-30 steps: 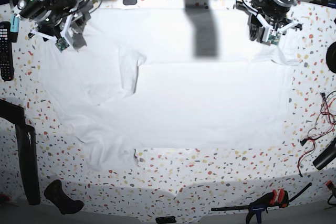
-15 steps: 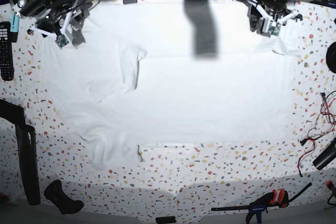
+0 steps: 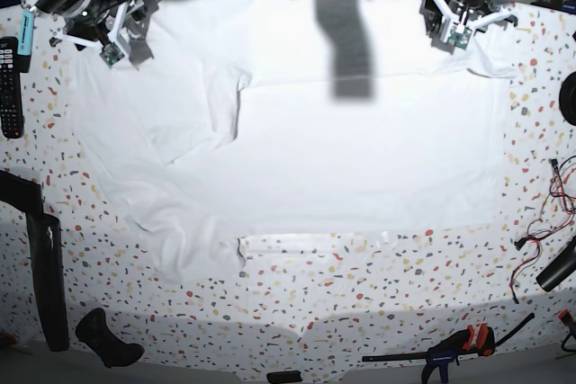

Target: Fold the T-shirt properly

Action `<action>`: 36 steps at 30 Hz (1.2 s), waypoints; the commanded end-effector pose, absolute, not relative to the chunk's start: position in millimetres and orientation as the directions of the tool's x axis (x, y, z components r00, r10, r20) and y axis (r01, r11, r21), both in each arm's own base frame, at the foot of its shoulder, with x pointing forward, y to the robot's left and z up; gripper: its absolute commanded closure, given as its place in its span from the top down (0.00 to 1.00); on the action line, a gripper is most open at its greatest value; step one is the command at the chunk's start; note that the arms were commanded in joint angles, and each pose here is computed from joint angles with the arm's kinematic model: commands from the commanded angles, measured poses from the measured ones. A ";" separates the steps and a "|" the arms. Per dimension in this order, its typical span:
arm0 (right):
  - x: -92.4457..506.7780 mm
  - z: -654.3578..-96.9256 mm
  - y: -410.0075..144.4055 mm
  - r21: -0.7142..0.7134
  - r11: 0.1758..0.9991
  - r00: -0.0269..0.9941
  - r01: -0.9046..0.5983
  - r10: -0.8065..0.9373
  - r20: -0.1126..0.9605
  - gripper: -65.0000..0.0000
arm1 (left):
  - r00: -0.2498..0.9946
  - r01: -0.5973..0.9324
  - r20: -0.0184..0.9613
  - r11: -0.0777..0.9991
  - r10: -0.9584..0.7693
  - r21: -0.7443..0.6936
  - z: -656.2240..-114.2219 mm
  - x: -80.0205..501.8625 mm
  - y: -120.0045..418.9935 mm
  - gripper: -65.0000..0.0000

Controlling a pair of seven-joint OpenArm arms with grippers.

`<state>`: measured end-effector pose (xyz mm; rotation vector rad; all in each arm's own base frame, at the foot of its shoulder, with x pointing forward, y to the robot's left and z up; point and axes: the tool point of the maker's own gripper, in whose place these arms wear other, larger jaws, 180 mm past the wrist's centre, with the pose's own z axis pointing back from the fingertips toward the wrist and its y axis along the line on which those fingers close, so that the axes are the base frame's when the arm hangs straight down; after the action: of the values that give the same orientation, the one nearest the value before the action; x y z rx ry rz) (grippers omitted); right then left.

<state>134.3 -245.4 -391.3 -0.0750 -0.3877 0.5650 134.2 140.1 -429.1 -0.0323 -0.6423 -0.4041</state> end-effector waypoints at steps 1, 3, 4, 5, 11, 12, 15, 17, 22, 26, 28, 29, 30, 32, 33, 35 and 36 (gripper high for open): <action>140.2 -383.4 -244.3 -0.191 0.833 0.754 -0.520 0.552 0.356 0.49 | 0.744 0.389 0.554 0.916 -0.372 0.093 -432.3 124.3 142.0 0.24; 141.1 -382.4 -243.7 -0.193 0.832 0.751 -0.521 0.554 0.360 0.49 | 0.744 0.389 0.554 0.916 -0.373 0.093 -432.3 124.3 142.0 0.24; 142.2 -381.7 -243.3 -0.194 0.832 0.749 -0.521 0.554 0.365 0.49 | 0.744 0.389 0.555 0.916 -0.373 0.093 -432.2 124.6 142.0 0.24; 144.3 -380.7 -242.3 -0.195 0.832 0.744 -0.520 0.553 0.375 0.49 | 0.740 0.389 0.561 0.916 -0.372 0.094 -431.6 125.6 141.6 0.24; 158.3 -371.9 -239.3 -0.212 0.841 0.729 -0.497 0.537 0.424 0.49 | 0.711 0.387 0.600 0.916 -0.367 0.102 -425.7 138.3 139.6 0.24; 160.3 -370.0 -238.7 -0.216 0.843 0.726 -0.493 0.536 0.431 0.49 | 0.706 0.387 0.605 0.916 -0.367 0.105 -424.6 141.5 139.6 0.24; 166.2 -363.6 -237.5 -0.230 0.848 0.719 -0.478 0.528 0.451 0.49 | 0.693 0.385 0.621 0.916 -0.367 0.113 -421.2 150.9 139.6 0.24; 169.7 -360.0 -236.4 -0.237 0.848 0.713 -0.474 0.527 0.462 0.49 | 0.686 0.383 0.628 0.916 -0.367 0.117 -419.7 155.1 139.6 0.24; 172.8 -356.8 -234.9 -0.242 0.846 0.705 -0.474 0.530 0.472 0.49 | 0.674 0.384 0.641 0.915 -0.368 0.122 -413.8 161.0 138.0 0.24; 173.0 -356.7 -234.8 -0.242 0.846 0.704 -0.474 0.530 0.473 0.49 | 0.639 0.387 0.677 0.913 -0.366 0.128 -397.0 170.0 131.7 0.24; 175.0 -355.3 -233.3 -0.243 0.846 0.696 -0.474 0.529 0.486 0.49 | 0.615 0.389 0.700 0.912 -0.363 0.131 -386.1 175.2 127.7 0.24; 175.8 -354.7 -232.9 -0.243 0.847 0.693 -0.473 0.528 0.491 0.49 | 0.604 0.390 0.710 0.911 -0.362 0.133 -381.0 177.5 125.9 0.24; 176.4 -354.3 -232.8 -0.243 0.848 0.692 -0.471 0.526 0.495 0.49 | 0.593 0.391 0.719 0.910 -0.361 0.134 -376.1 179.5 124.2 0.24; 177.7 -353.5 -233.0 -0.245 0.852 0.691 -0.463 0.520 0.502 0.49 | 0.575 0.393 0.735 0.909 -0.359 0.137 -368.1 182.9 121.5 0.24; 178.6 -352.8 -232.7 -0.245 0.853 0.689 -0.461 0.518 0.507 0.49 | 0.567 0.393 0.742 0.909 -0.358 0.138 -364.3 184.4 120.3 0.24; 181.9 -350.4 -230.4 -0.246 0.853 0.674 -0.461 0.516 0.529 0.49 | 0.549 0.394 0.757 0.909 -0.354 0.140 -357.7 187.3 118.0 0.24; 184.6 -348.2 -228.3 -0.245 0.853 0.661 -0.461 0.514 0.547 0.49 | 0.537 0.394 0.767 0.908 -0.352 0.141 -354.5 189.1 116.8 0.24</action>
<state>178.7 -229.3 -357.0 -0.0831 -0.6117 0.5404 185.0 117.7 -363.7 -0.0512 -0.8650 -0.4397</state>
